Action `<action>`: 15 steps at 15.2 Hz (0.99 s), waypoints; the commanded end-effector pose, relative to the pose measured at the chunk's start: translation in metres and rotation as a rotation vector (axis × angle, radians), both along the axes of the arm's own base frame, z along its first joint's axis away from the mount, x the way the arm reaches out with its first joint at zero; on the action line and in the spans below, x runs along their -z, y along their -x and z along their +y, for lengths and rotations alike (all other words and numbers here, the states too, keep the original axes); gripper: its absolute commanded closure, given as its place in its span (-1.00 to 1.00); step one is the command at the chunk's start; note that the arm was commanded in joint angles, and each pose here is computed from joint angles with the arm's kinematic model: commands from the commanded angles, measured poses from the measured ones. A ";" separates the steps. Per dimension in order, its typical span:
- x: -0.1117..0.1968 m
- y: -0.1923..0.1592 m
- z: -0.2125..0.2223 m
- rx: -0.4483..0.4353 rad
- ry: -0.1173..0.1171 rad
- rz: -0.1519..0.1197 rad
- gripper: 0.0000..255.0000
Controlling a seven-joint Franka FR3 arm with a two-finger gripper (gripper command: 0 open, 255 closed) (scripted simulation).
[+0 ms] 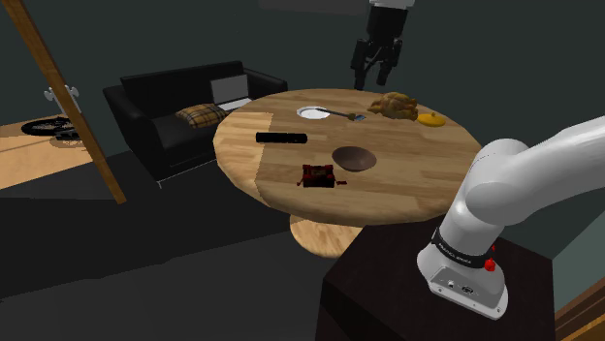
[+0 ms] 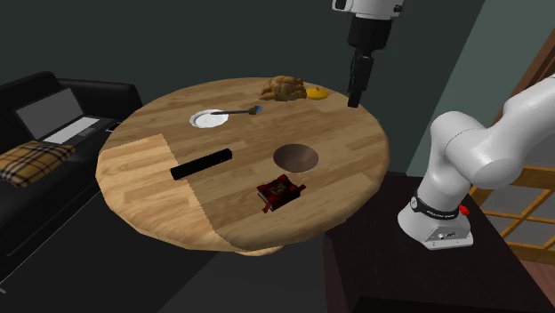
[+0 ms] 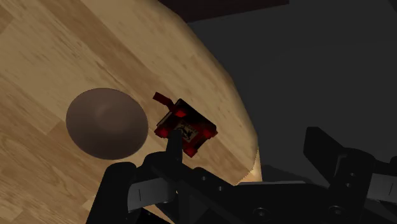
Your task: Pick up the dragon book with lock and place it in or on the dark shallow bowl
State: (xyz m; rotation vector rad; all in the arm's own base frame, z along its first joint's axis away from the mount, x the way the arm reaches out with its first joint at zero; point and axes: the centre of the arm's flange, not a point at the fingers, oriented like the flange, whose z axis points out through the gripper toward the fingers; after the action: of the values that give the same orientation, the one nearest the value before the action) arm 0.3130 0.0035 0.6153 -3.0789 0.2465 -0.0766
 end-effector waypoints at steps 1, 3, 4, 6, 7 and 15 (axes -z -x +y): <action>0.000 0.000 0.000 0.000 0.000 0.000 -1.00; 0.026 -0.005 0.002 -0.022 0.023 -0.006 -1.00; 0.038 -0.007 0.003 -0.032 0.034 -0.009 -1.00; 0.064 -0.013 0.004 -0.054 0.057 -0.015 -1.00; 0.077 -0.015 0.004 -0.065 0.068 -0.018 -1.00; 0.179 -0.037 0.003 -0.151 0.159 -0.042 -1.00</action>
State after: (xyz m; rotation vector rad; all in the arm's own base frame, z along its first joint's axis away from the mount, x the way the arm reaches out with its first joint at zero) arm 0.3469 0.0075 0.4496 -3.2265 0.0253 -0.1516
